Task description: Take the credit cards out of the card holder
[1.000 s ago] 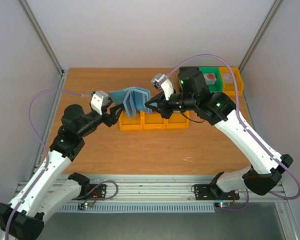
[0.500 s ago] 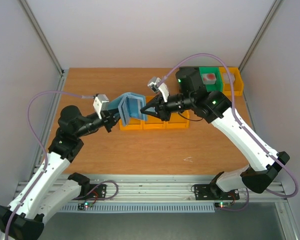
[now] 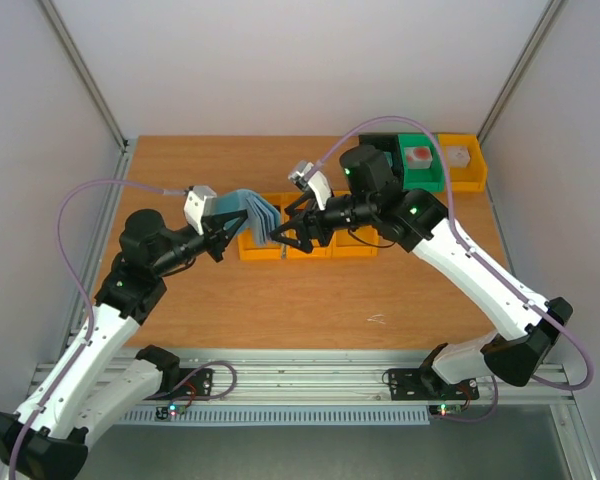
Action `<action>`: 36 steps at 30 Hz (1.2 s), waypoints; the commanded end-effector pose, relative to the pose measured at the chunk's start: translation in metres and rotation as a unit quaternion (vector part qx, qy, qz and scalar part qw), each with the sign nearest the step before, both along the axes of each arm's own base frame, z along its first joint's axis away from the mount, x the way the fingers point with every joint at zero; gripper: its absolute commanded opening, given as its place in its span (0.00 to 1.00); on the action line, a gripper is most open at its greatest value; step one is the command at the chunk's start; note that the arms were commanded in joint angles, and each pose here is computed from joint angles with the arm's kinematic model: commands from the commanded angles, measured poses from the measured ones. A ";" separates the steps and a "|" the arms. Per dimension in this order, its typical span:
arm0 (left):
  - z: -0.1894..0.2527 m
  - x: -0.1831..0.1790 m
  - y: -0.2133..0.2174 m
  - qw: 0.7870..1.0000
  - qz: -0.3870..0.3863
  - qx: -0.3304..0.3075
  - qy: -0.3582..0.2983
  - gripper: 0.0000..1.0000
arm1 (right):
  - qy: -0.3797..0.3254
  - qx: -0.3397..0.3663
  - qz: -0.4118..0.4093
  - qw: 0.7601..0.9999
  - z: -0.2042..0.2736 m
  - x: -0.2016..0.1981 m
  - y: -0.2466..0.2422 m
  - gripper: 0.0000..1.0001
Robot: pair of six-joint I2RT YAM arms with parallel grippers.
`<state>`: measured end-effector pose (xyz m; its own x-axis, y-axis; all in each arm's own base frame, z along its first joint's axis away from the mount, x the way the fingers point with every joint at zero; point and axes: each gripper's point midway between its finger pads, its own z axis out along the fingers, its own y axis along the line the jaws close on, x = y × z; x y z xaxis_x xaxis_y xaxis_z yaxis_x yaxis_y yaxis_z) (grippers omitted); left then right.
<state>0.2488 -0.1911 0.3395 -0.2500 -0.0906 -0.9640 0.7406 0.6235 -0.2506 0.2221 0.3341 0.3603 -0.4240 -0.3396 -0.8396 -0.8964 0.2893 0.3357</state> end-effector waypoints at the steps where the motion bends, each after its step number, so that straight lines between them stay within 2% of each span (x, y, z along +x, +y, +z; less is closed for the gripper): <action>1: 0.030 -0.003 -0.001 0.999 -0.005 -0.048 -0.016 0.00 | -0.026 0.022 0.012 0.999 0.006 -0.002 0.014 0.84; 5: 0.029 0.002 0.000 0.998 0.005 -0.057 -0.003 0.00 | -0.047 0.018 0.013 0.999 0.003 -0.005 0.020 0.85; 11: 0.029 0.000 -0.001 0.998 0.000 -0.055 -0.002 0.00 | -0.068 0.012 -0.034 0.997 0.000 0.011 0.027 0.81; 18: 0.028 0.001 0.000 0.998 0.003 -0.056 0.000 0.00 | -0.089 -0.003 -0.059 0.994 -0.006 0.019 0.036 0.84; 20: 0.027 0.001 0.000 0.998 0.004 -0.056 0.000 0.00 | -0.092 -0.007 -0.068 0.993 -0.008 0.022 0.034 0.80; 23: 0.027 0.000 0.001 0.998 0.004 -0.055 -0.001 0.00 | -0.096 -0.011 -0.074 0.993 -0.009 0.023 0.031 0.66; 25: 0.027 -0.001 0.000 0.998 0.001 -0.056 -0.003 0.00 | -0.098 -0.014 -0.081 0.992 -0.009 0.024 0.029 0.60; 29: 0.026 -0.004 -0.003 0.998 -0.012 -0.054 -0.005 0.00 | -0.099 -0.019 -0.105 0.989 -0.010 0.032 0.026 0.58; 35: 0.022 -0.007 -0.006 0.998 -0.025 -0.057 0.005 0.00 | -0.092 -0.022 -0.118 0.989 -0.011 0.039 0.029 0.61; 36: 0.027 -0.008 -0.006 0.998 -0.028 -0.062 -0.007 0.00 | -0.092 -0.020 -0.117 0.989 -0.010 0.039 0.030 0.58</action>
